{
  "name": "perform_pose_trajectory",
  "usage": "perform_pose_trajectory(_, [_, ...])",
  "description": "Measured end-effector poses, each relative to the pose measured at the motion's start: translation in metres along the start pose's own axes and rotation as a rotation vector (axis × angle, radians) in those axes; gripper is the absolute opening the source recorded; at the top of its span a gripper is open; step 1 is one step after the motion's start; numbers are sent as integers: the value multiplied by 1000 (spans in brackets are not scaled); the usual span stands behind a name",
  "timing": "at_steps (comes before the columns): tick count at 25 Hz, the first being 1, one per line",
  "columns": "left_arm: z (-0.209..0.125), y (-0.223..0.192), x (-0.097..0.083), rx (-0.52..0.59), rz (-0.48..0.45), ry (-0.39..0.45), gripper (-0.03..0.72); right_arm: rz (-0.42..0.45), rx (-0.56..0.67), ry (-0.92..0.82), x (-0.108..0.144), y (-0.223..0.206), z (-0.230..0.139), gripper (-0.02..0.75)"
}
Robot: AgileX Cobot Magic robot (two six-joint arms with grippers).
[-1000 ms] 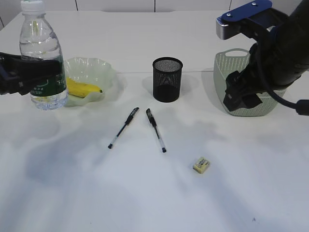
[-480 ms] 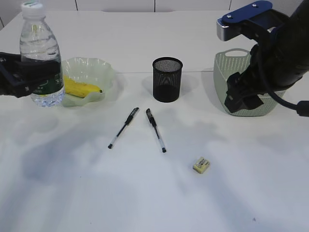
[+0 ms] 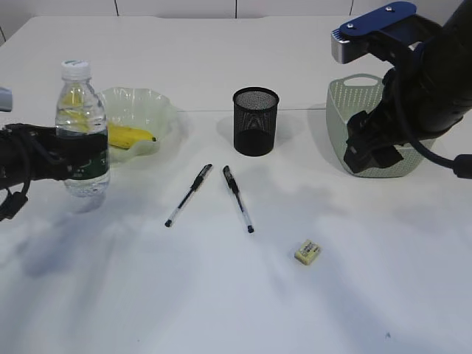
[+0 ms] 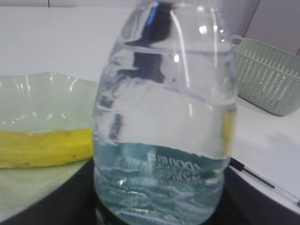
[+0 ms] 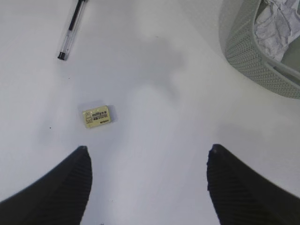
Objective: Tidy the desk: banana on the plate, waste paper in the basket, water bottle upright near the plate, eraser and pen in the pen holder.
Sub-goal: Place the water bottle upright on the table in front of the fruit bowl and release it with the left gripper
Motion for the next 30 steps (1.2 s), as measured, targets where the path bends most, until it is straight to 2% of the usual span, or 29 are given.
perform_pose_trajectory(6, [-22, -19, -15, 33, -10, -28, 387, 0, 0, -2, 0, 0, 0, 571])
perform_pose_trajectory(17, [-48, -38, -7, 64, 24, -3, 387, -3, 9, 0, 0, 0, -1, 570])
perform_pose_trajectory(30, [-54, -51, 0, 13, 24, 5, 386, -6, 25, -1, -1, 0, -3, 570])
Point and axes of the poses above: a point on each arm's last joint axis where the gripper is mounted, y pointing back along that axis away from the gripper, x along the wrist's bending axis when the last joint is at zero, z = x × y, the point moved 4 cm from there along -y, pointing out along that axis toward the gripper, and after that the axes turned 15 degrees about -y, right-handed, at the moved point
